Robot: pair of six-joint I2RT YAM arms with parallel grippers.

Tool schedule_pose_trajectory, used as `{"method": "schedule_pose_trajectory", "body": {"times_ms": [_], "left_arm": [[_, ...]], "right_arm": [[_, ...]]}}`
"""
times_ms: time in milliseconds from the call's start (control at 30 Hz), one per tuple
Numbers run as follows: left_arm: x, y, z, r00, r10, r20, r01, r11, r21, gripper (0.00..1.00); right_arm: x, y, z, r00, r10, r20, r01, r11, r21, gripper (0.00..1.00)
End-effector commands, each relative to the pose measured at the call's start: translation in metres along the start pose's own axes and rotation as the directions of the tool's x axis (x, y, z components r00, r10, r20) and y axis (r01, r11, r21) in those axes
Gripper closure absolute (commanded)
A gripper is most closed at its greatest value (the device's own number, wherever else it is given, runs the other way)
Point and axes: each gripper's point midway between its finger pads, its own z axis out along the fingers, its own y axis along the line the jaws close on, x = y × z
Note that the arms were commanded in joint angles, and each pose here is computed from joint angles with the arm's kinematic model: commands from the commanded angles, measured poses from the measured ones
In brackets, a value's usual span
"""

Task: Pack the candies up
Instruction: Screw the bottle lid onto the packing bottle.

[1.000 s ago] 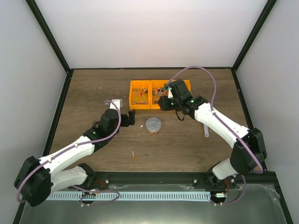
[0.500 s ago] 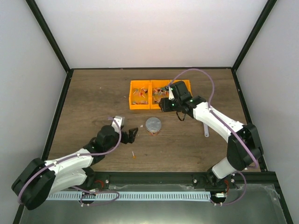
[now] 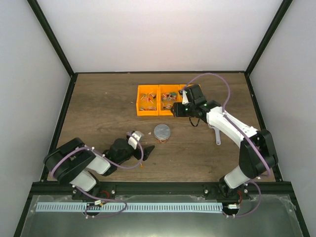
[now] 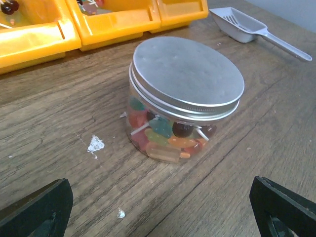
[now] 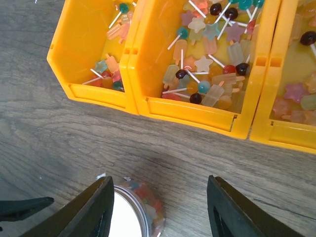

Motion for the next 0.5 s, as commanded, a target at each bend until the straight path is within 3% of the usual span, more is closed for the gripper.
{"method": "schedule_pose_trajectory", "body": {"times_ms": [0,267,467], "left_arm": [[-0.024,-0.014,-0.002,0.987,0.084,0.136,-0.093,0.994,0.062,0.0],[-0.018,-0.02,0.034,0.966,0.212,0.151,-0.228,0.969,0.099,0.0],[-0.002,-0.02,0.053,0.966,0.224,0.128,-0.24,0.963,0.126,0.0]], "right_arm": [[-0.01,0.006,0.008,0.998,0.068,0.002,-0.068,0.996,-0.057,0.47],[-0.012,0.002,0.027,0.997,0.061,-0.04,-0.065,0.993,-0.103,0.47],[-0.014,-0.008,0.025,0.997,0.065,-0.047,-0.071,0.989,-0.127,0.47]]}}
